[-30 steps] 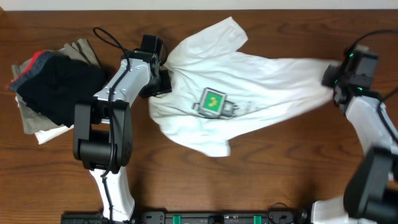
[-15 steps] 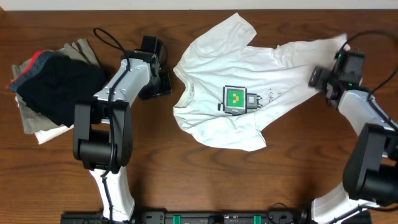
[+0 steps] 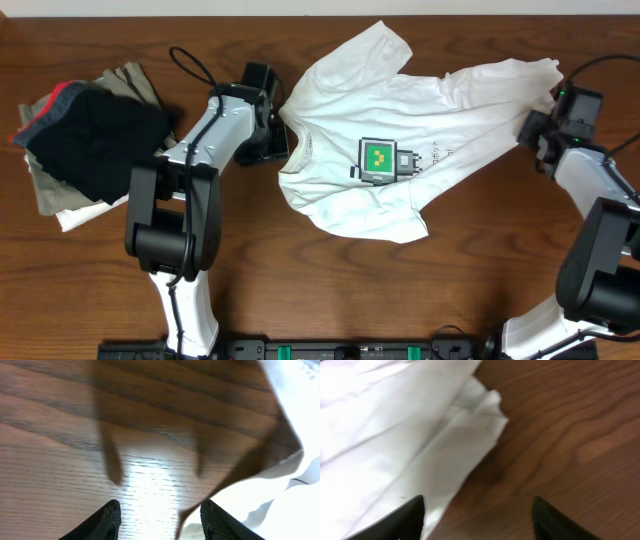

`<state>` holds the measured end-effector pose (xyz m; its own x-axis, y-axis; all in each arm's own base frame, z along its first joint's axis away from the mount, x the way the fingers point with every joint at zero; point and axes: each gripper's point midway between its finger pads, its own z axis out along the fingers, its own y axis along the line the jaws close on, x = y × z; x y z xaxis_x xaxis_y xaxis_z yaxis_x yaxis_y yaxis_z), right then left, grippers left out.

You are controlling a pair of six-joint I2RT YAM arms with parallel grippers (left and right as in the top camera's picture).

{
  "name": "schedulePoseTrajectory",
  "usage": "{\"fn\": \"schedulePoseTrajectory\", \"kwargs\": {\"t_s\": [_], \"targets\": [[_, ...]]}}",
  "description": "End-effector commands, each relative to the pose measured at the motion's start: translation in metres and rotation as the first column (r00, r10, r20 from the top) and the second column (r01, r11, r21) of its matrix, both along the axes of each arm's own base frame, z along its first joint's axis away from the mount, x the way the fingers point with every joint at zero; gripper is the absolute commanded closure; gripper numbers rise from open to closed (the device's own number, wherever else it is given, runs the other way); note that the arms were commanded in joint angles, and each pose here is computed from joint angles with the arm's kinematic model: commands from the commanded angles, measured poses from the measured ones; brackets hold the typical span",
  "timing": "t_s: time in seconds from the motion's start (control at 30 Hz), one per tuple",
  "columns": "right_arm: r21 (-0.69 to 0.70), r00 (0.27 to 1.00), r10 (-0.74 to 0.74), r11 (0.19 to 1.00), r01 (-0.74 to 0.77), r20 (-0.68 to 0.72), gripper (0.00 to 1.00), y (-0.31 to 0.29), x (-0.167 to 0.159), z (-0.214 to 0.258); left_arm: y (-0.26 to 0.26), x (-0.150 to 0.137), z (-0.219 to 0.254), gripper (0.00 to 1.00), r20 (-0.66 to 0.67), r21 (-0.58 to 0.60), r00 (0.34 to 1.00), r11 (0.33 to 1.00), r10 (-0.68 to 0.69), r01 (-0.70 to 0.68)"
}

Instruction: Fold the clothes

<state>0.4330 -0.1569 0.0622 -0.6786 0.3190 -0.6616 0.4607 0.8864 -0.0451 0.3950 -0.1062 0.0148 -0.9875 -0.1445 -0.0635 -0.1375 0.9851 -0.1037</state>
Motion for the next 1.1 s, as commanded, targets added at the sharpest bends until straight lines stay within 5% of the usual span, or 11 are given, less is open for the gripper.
{"fn": "schedulePoseTrajectory", "kwargs": {"t_s": [0.0, 0.23, 1.07], "targets": [[0.018, 0.998, -0.053, 0.998, 0.052, 0.042, 0.41, -0.013, 0.003, 0.008, -0.006, 0.005, 0.01, 0.46, 0.034, -0.009, 0.999, 1.0, -0.019, 0.019], [0.095, 1.0, -0.012, 0.995, 0.01, 0.027, 0.37, -0.005, 0.013, -0.03, -0.007, 0.005, 0.011, 0.46, 0.036, -0.009, 0.999, 1.0, -0.021, 0.022], [0.112, 0.992, -0.042, 0.993, 0.028, 0.123, 0.59, -0.011, 0.038, -0.049, -0.007, 0.008, 0.011, 0.46, 0.048, -0.012, 0.999, 1.0, -0.021, 0.021]]}}
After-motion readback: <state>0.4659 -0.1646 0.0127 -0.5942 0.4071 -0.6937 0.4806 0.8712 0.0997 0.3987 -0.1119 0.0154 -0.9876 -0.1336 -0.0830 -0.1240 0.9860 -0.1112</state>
